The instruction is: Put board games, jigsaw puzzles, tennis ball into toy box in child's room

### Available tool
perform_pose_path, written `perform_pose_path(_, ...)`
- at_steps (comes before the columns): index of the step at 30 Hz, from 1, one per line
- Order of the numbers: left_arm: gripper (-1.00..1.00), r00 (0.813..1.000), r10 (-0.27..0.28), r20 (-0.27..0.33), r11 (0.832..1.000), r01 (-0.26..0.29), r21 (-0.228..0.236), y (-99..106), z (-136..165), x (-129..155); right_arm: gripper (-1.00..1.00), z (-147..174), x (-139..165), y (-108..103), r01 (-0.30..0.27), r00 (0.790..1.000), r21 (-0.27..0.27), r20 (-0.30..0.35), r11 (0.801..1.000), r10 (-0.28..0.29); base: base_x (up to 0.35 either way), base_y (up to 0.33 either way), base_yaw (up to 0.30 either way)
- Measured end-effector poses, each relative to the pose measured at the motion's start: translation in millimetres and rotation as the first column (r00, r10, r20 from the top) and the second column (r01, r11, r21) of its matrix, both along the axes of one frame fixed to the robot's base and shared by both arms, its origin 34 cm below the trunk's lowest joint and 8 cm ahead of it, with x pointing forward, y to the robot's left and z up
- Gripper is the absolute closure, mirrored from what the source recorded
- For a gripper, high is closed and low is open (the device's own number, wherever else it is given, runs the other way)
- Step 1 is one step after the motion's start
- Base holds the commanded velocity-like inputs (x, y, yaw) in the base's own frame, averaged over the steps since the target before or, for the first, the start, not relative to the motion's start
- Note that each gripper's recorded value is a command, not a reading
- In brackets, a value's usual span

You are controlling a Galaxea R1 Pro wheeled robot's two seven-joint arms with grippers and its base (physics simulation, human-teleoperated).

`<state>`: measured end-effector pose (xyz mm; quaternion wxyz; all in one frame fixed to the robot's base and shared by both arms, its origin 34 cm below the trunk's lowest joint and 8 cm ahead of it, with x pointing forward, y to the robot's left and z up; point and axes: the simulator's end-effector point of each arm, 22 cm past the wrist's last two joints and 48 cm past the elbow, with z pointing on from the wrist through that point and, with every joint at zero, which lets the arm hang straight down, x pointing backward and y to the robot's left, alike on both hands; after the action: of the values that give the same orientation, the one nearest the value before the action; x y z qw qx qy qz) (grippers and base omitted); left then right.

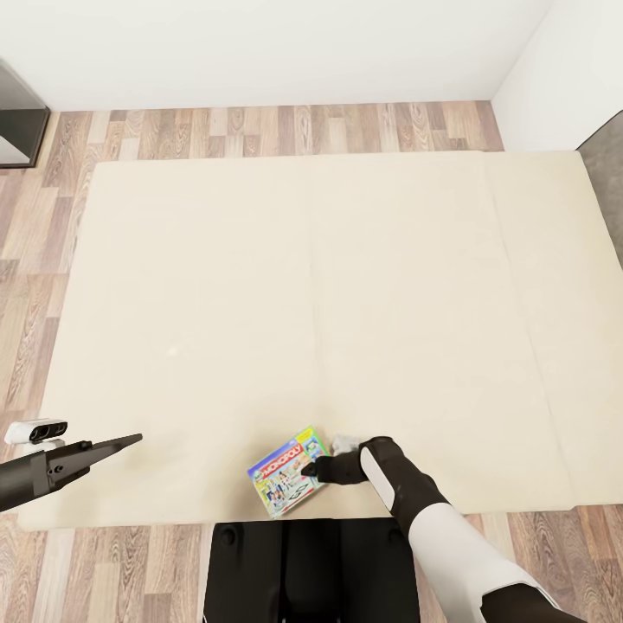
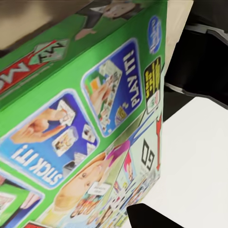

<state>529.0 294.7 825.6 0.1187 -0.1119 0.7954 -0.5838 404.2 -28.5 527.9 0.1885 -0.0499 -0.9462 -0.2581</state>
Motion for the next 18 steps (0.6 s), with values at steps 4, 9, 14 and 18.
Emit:
perform_pose_path(4,-1.0,1.0,0.0,0.0,1.0,0.0,0.0,0,0,0,-1.0,1,7,1,0.0,1.0,0.001,0.018,1.0,0.0,0.0,0.0,0.0)
perform_pose_path(9,-1.0,1.0,0.0,0.0,1.0,0.0,0.0,0,0,0,-1.0,3,25,2,0.003,0.998,0.004,0.059,1.0,-0.004,0.0,0.0,0.0)
perform_pose_path(14,-1.0,1.0,0.0,0.0,1.0,0.0,0.0,0,0,0,-1.0,4,32,3,0.003,0.997,0.006,0.075,1.0,-0.003,0.0,0.0,0.0)
perform_pose_path(18,-1.0,1.0,0.0,0.0,1.0,0.0,0.0,0,0,0,-1.0,5,35,3,0.002,0.997,0.006,0.081,1.0,-0.003,0.0,0.0,0.0)
